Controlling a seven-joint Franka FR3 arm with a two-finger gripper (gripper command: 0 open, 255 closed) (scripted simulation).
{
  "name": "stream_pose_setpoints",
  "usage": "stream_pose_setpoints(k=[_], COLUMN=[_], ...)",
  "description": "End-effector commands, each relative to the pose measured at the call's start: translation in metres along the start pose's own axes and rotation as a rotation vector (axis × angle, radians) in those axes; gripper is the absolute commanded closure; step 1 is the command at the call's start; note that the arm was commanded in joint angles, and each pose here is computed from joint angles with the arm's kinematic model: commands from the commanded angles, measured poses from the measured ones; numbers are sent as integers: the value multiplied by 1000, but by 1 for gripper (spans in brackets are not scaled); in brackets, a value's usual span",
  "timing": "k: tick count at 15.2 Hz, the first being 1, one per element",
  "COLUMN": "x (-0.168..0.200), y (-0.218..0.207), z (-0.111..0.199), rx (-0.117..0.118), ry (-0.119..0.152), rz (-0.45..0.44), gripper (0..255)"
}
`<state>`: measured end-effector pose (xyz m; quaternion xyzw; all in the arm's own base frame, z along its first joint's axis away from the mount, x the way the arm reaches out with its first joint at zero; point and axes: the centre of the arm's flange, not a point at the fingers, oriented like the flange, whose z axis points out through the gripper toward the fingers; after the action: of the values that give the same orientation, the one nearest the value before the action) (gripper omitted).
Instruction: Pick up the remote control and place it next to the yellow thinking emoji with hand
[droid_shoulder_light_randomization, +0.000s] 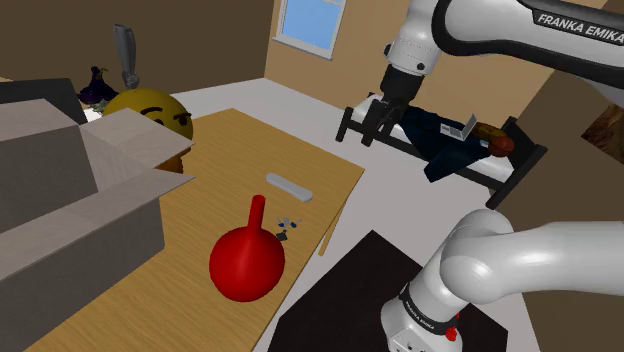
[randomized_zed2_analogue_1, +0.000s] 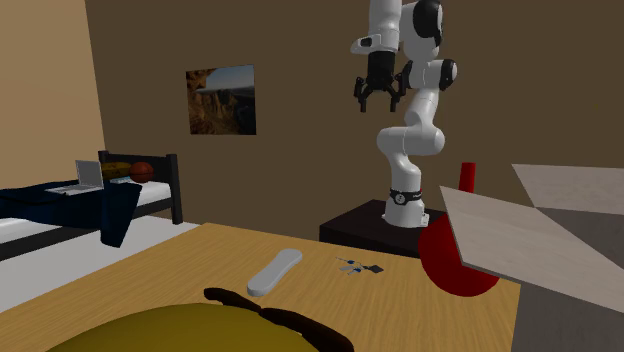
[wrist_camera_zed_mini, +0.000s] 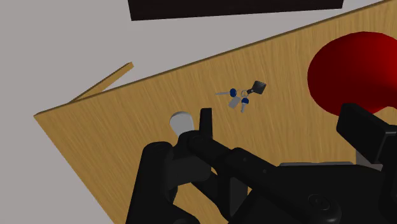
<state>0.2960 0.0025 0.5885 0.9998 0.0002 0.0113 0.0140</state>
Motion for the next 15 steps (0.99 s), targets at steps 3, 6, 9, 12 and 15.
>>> stream_pose_setpoints(k=[3, 6, 9, 12, 15], x=[16, 39, 63, 87, 111], y=[8, 19, 31, 41, 51], z=[20, 50, 80, 110, 140], rx=[1, 1, 2, 3, 4], ry=[-1, -4, -6, -8, -10], rz=[-12, -31, -49, -68, -87], gripper=[0, 0, 0, 0, 0])
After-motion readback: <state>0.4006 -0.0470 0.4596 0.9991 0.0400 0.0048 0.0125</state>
